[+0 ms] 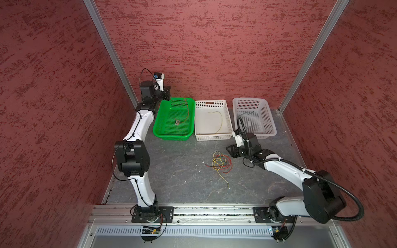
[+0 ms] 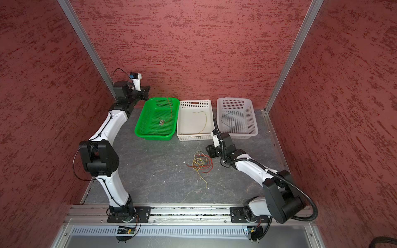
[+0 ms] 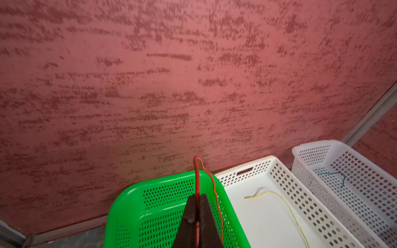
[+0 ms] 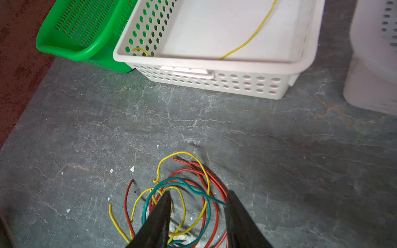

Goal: Untangle and sort cables by color
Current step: Place the cable into the container.

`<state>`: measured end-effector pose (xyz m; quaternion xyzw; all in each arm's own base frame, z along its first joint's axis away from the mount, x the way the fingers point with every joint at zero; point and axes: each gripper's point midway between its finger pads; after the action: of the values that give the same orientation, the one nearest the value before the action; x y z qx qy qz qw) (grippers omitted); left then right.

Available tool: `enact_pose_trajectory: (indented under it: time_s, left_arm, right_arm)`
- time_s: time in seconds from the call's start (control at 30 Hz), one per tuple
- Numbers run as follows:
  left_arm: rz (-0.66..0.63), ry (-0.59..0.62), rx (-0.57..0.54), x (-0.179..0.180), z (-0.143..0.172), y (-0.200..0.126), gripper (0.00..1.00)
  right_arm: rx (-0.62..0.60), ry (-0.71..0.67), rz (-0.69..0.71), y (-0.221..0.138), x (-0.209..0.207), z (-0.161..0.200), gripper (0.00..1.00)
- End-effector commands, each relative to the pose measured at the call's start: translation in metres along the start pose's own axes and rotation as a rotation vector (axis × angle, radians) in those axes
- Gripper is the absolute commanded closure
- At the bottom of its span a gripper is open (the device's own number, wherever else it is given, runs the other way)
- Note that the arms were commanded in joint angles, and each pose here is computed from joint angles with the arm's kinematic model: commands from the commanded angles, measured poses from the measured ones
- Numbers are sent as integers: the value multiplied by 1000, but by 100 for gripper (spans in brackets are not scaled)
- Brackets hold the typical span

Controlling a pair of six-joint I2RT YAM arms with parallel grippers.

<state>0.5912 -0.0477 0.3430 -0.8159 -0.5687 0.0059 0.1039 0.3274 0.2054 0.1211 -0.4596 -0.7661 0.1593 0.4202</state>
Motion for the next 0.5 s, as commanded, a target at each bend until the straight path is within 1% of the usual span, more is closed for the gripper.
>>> enact_pose_trajectory:
  time_s: [0.0,0.2,0.37,0.47]
  left_arm:
    - [-34,13,39,5,29,12,100]
    - [-95,-5,170,13,83,17,100]
    - [-144,-1,279,18,121,14,100]
    - [-166,-21,334,18,139,9,100]
  right_arm:
    - [-35,-1,-35,-10,10,-4,57]
    - [-42,6,-39,-18,9,0,56]
    - [-53,27,-56,-21,11,1,57]
    - [-52,32,-57,-22,10,3,57]
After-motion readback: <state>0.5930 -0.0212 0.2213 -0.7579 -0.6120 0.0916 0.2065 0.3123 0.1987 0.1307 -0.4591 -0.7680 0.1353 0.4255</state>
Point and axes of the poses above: each gripper's point midway between its finger pads, its own y axis out along the fingers, its own x axis along the line the jaws close on, z = x × y, and after that the axes turned 12 degrees about y, right-handed
